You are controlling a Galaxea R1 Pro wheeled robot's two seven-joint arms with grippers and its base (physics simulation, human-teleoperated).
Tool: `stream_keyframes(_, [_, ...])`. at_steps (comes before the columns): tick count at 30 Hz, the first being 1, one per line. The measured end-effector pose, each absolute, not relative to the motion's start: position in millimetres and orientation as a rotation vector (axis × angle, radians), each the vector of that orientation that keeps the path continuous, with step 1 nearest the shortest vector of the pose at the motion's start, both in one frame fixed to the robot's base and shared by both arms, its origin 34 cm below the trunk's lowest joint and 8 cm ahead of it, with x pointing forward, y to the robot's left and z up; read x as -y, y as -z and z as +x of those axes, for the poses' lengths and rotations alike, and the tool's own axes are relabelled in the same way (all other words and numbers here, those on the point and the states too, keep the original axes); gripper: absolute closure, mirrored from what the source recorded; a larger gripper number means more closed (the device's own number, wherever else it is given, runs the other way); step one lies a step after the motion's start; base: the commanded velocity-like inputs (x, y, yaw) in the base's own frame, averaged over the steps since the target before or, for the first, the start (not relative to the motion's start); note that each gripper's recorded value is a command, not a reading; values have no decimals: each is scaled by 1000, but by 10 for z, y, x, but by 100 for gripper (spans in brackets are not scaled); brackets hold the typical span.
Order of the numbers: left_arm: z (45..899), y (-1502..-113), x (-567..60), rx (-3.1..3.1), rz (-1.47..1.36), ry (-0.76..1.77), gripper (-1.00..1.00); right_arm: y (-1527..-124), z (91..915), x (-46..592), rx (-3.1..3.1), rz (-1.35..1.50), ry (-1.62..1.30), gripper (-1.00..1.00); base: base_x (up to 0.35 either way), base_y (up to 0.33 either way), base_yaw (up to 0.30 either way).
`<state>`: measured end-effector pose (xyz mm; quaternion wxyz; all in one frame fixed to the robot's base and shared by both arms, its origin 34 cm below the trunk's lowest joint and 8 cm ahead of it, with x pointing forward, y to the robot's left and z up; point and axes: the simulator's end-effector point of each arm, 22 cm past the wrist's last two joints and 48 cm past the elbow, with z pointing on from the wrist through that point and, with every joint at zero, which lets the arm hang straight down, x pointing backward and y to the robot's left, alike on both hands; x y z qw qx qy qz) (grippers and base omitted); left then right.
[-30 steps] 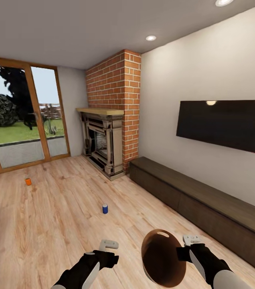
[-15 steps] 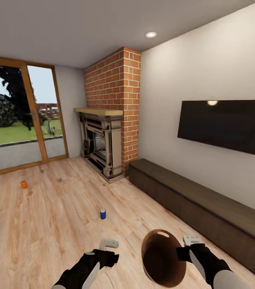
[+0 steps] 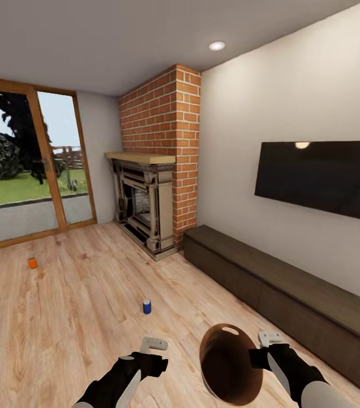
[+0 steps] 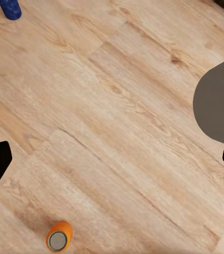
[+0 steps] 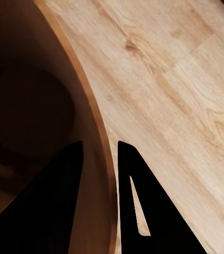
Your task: Put the three can of soda from the living room inside the tash can in the kitchen.
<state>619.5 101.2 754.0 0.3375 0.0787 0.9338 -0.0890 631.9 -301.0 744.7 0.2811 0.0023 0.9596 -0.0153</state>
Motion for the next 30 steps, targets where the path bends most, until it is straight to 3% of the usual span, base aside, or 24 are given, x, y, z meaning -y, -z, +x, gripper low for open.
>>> stream_keyframes(30, [6194,-7542,-1000,-2433,206,234,-100,-7447,6320,3012,-2571,5,42,100,97,38,0])
